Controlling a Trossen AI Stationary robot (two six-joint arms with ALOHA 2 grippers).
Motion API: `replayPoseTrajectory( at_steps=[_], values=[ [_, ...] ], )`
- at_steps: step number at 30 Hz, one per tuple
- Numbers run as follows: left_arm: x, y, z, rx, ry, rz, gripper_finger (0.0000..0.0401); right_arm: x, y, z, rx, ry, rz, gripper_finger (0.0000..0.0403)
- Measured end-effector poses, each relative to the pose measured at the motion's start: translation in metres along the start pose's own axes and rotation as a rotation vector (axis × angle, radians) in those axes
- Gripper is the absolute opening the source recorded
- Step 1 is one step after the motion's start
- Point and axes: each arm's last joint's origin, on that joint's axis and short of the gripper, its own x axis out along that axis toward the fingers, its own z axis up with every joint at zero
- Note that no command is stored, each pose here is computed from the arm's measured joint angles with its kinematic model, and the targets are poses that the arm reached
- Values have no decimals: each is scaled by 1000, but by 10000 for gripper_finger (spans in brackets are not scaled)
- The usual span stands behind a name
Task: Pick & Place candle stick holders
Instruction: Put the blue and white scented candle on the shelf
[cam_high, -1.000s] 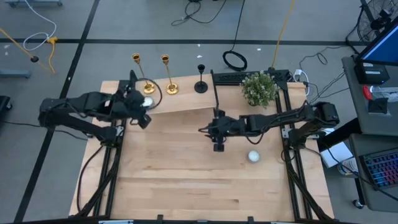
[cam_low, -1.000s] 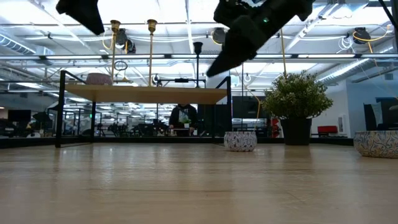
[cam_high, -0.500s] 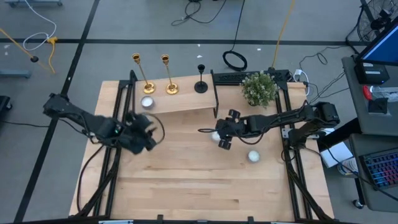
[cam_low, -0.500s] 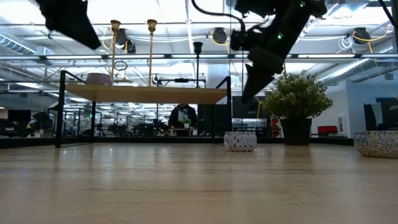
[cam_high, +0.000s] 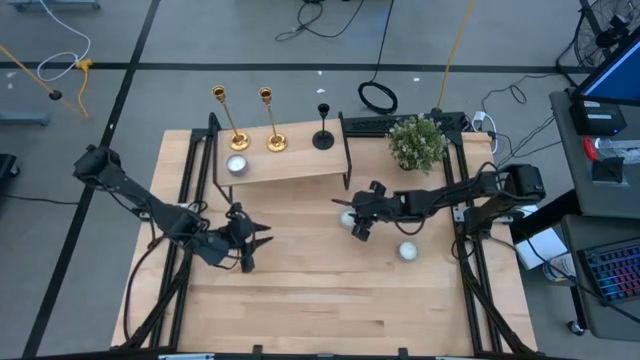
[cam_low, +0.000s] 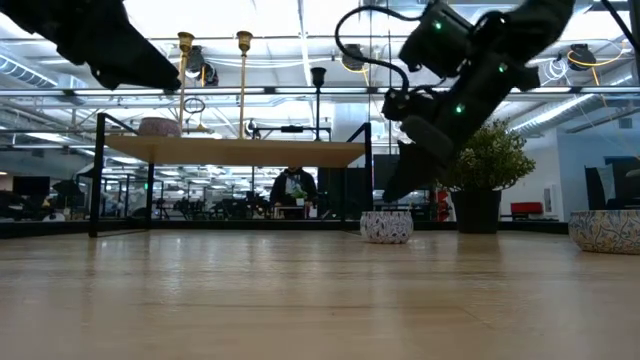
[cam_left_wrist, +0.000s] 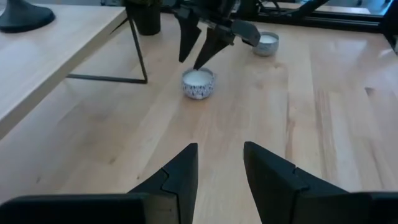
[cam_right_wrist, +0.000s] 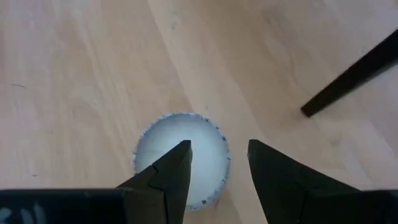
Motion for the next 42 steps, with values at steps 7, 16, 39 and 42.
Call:
replayPoseTrajectory(
  at_steps=[7,16,39,42],
  values=[
    [0,1,-1,-5,0,5,136,6,-9,-20,3,-35,2,155],
    [0,1,-1,-5,0,5,136,7,-12,-31,10,-47,1,110],
    [0,1,-1,0,1,6,136,3,-6,-7,-50,-282,94,3],
    [0,1,-1,13,2,6,136,2,-4,-1,-72,-317,106,3]
  ],
)
